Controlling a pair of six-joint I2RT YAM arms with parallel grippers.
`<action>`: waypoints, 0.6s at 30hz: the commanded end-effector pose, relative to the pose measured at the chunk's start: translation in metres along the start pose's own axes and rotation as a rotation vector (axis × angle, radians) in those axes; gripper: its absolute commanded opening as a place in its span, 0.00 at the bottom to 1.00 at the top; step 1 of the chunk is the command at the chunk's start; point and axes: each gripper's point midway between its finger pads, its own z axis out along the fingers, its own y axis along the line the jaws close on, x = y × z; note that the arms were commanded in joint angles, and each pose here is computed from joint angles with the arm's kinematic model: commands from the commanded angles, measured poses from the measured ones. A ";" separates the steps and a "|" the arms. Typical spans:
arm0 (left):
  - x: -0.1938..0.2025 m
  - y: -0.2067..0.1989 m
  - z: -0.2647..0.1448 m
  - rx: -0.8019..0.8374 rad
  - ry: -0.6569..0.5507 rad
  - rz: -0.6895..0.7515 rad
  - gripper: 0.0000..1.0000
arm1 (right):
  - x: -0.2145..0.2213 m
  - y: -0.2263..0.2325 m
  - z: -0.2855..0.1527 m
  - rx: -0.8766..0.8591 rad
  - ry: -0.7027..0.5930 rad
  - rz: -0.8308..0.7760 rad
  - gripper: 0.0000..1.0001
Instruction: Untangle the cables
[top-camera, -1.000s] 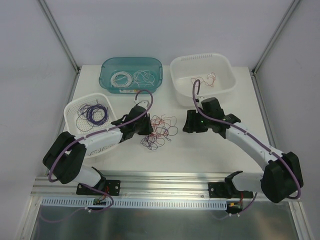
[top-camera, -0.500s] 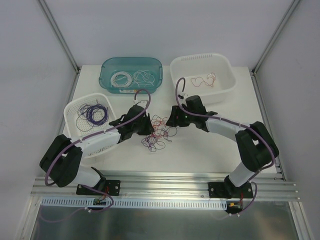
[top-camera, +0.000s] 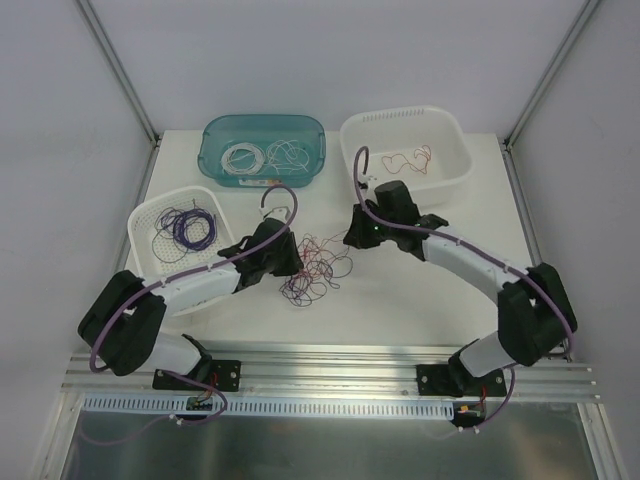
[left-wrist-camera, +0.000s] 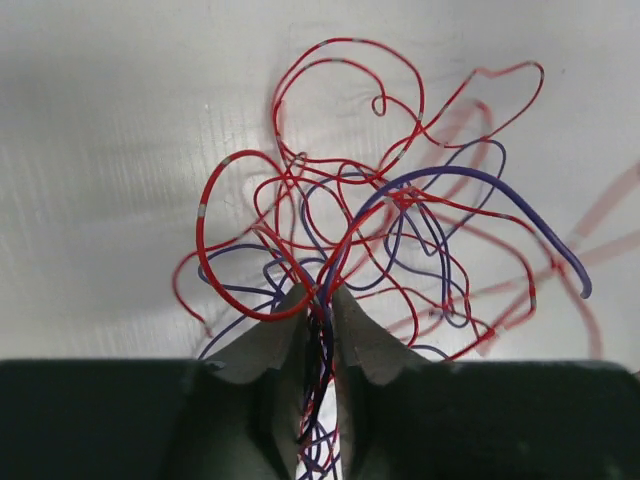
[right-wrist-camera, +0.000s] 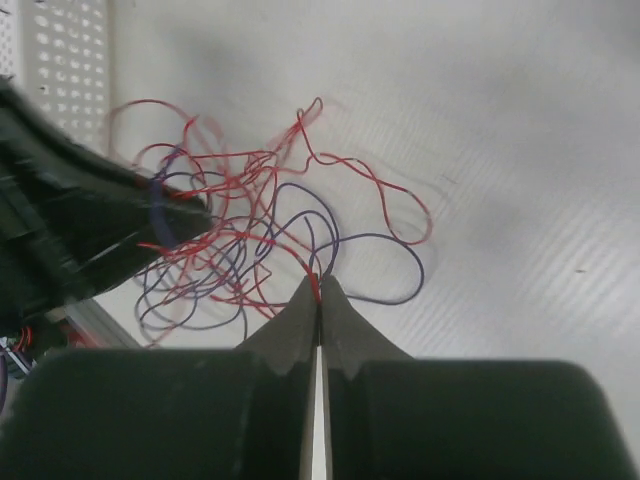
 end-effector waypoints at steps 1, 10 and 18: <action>0.006 0.022 0.009 -0.102 0.000 -0.037 0.17 | -0.056 0.017 -0.077 0.076 -0.141 -0.195 0.01; 0.022 0.043 0.025 -0.179 0.083 -0.090 0.31 | -0.118 0.051 -0.217 0.174 -0.354 -0.350 0.01; 0.024 0.053 0.028 -0.203 0.100 -0.108 0.37 | -0.167 0.074 -0.338 0.243 -0.683 -0.372 0.01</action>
